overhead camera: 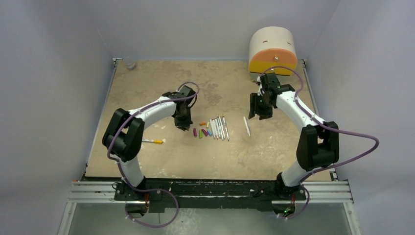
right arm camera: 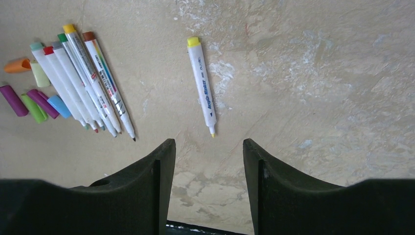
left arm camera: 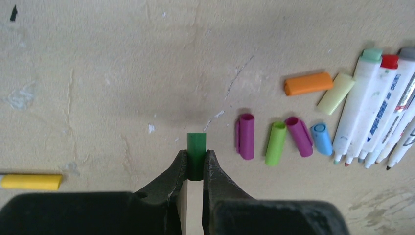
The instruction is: Open the pen caps
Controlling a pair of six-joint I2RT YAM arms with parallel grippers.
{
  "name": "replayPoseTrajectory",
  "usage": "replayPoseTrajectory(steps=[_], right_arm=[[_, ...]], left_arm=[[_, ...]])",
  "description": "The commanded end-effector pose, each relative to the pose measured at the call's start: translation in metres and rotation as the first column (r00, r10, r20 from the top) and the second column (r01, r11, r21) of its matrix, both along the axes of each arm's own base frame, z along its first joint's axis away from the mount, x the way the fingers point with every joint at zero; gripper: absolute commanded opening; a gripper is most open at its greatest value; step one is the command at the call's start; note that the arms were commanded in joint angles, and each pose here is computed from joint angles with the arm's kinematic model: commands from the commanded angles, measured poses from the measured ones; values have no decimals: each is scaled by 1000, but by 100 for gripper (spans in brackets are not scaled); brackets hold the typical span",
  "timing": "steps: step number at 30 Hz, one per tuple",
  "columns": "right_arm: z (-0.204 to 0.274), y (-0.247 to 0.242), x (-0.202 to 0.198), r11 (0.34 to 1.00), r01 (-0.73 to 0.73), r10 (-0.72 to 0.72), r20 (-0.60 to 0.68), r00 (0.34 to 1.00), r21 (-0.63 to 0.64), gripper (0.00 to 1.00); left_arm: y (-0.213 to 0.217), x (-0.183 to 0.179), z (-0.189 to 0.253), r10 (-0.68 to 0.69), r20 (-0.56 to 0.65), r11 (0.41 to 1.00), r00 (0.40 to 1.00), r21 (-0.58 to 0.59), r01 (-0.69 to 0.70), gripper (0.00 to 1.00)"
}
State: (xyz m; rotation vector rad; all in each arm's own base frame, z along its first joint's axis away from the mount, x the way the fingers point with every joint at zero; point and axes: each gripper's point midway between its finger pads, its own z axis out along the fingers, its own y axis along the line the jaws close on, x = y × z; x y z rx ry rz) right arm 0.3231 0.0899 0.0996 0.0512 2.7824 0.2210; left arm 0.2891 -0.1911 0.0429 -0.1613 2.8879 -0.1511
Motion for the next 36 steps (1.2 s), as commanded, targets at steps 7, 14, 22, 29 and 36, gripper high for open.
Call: replayPoseTrajectory(steps=[7,14,22,29,36], right_arm=[[4,4,-4,999,-34,35,-10,999,15,56],[-5,6,0,999,-43,43,-30,999,18,56],[-6,8,-3,999,-22,23,-45,999,29,56],[-3,7,-10,999,16,-14,-54,998,28,56],[12,15,-9,997,34,-31,-53,998,73,57]], left_arm=[[-15,41,-5,-45,69,999,997,23,44,4],[-15,36,-11,-55,42,998,998,34,53,11],[-22,28,-15,-100,2,995,995,7,100,19],[-24,17,-5,-121,-7,992,993,-26,121,40],[-31,27,40,-96,64,993,993,-66,100,43]])
